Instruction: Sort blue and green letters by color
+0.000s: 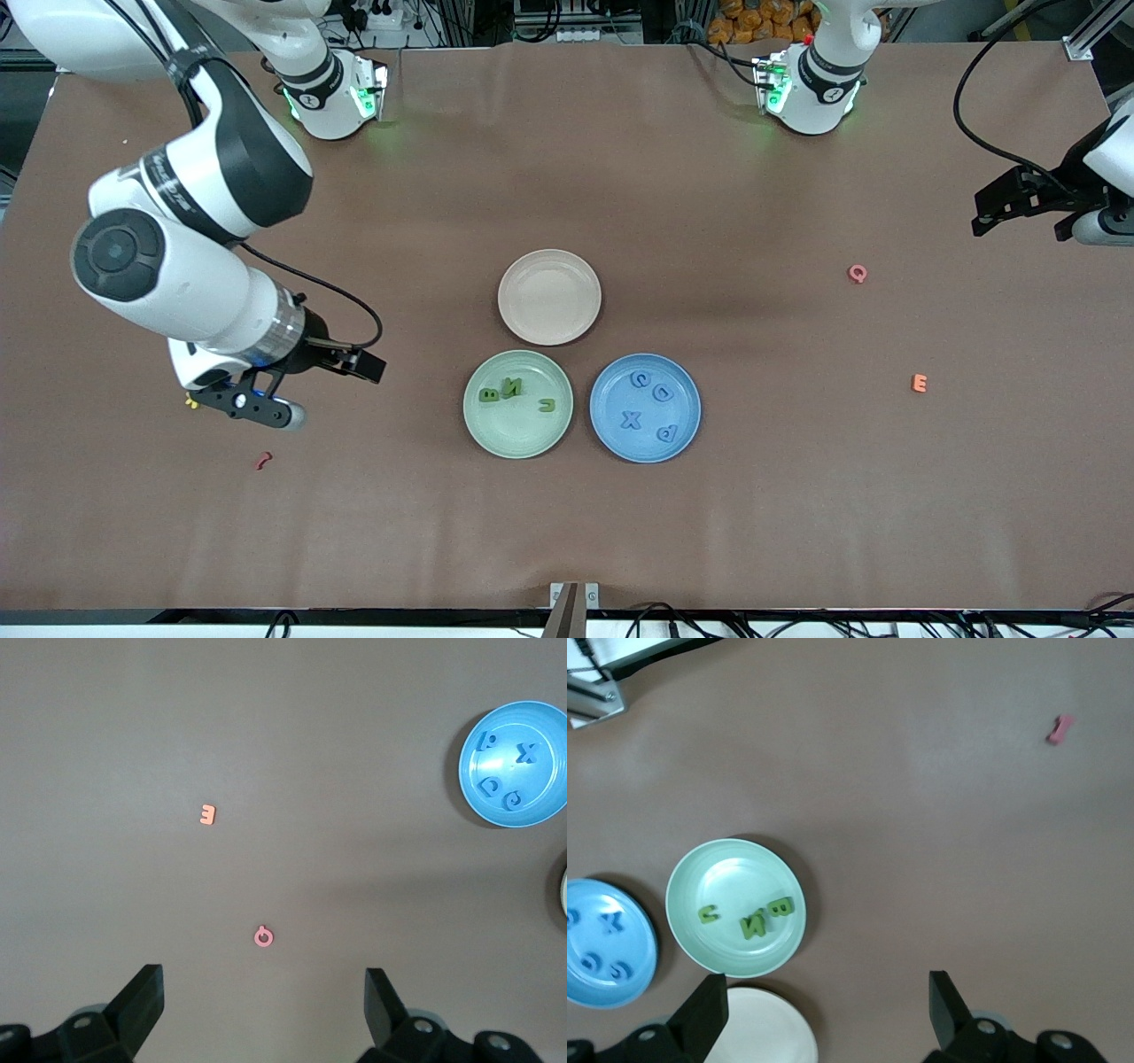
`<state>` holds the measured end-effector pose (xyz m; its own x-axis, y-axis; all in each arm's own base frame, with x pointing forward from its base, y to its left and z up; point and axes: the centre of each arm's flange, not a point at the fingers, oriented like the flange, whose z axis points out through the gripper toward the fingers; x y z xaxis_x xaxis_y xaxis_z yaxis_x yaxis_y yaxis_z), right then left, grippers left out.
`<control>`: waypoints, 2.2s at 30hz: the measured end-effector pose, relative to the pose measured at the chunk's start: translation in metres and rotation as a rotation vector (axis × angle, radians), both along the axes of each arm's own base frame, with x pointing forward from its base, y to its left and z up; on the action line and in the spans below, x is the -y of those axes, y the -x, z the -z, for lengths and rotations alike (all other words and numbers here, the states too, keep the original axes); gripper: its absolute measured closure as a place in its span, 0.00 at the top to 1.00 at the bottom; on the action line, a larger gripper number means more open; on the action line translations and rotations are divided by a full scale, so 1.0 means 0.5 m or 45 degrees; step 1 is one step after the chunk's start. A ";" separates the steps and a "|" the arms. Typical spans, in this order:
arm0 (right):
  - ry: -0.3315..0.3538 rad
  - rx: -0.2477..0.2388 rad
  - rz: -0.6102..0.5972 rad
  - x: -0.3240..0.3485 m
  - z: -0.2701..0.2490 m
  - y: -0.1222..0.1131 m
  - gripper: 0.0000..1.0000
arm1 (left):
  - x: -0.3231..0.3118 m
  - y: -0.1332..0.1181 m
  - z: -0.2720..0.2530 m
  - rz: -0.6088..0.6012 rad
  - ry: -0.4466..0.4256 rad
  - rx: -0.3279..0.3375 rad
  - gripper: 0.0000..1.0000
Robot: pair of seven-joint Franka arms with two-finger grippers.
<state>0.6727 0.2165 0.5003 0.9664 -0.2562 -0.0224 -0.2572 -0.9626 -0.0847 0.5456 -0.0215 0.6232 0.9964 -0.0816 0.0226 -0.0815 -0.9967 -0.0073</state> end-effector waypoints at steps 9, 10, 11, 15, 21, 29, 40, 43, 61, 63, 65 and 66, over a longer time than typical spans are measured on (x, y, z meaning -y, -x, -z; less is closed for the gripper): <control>0.036 0.052 -0.274 0.074 -0.081 0.014 1.00 | 0.000 0.000 0.001 0.000 0.000 -0.001 1.00; 0.030 0.052 -0.293 0.087 -0.087 0.014 1.00 | 0.000 0.000 0.001 0.000 0.000 -0.001 1.00; 0.023 0.052 -0.310 0.103 -0.095 0.014 1.00 | 0.000 0.000 0.001 0.000 0.000 -0.001 1.00; 0.014 0.048 -0.368 0.167 -0.114 0.013 1.00 | 0.000 0.000 0.001 0.000 0.000 -0.001 1.00; 0.077 0.061 -0.462 0.238 -0.135 0.013 1.00 | 0.000 0.000 0.001 0.000 0.000 -0.001 1.00; 0.165 0.046 -0.595 0.319 -0.144 0.023 1.00 | 0.000 0.000 0.001 0.000 0.000 -0.001 1.00; 0.188 0.066 -0.588 0.352 -0.188 0.079 1.00 | -0.001 0.000 0.002 -0.001 0.000 -0.003 1.00; 0.192 0.099 -0.589 0.349 -0.186 0.092 1.00 | -0.002 0.000 0.002 -0.002 0.000 -0.003 1.00; 0.180 0.064 -0.434 0.344 -0.151 0.172 1.00 | -0.003 0.000 0.002 -0.004 0.000 -0.003 1.00; 0.180 0.059 -0.431 0.346 -0.148 0.176 1.00 | -0.003 0.000 0.002 -0.004 0.000 -0.003 1.00; 0.180 0.056 -0.429 0.348 -0.147 0.179 1.00 | -0.003 0.000 0.002 -0.004 0.000 -0.003 1.00; 0.180 0.055 -0.428 0.349 -0.146 0.180 1.00 | -0.003 0.000 0.002 -0.004 0.000 -0.003 1.00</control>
<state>0.5829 0.0422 0.5734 0.9964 0.0783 0.0335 0.0765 -0.9958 0.0511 0.5457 -0.0199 0.6220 0.9967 -0.0787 0.0202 -0.0785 -0.9969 -0.0072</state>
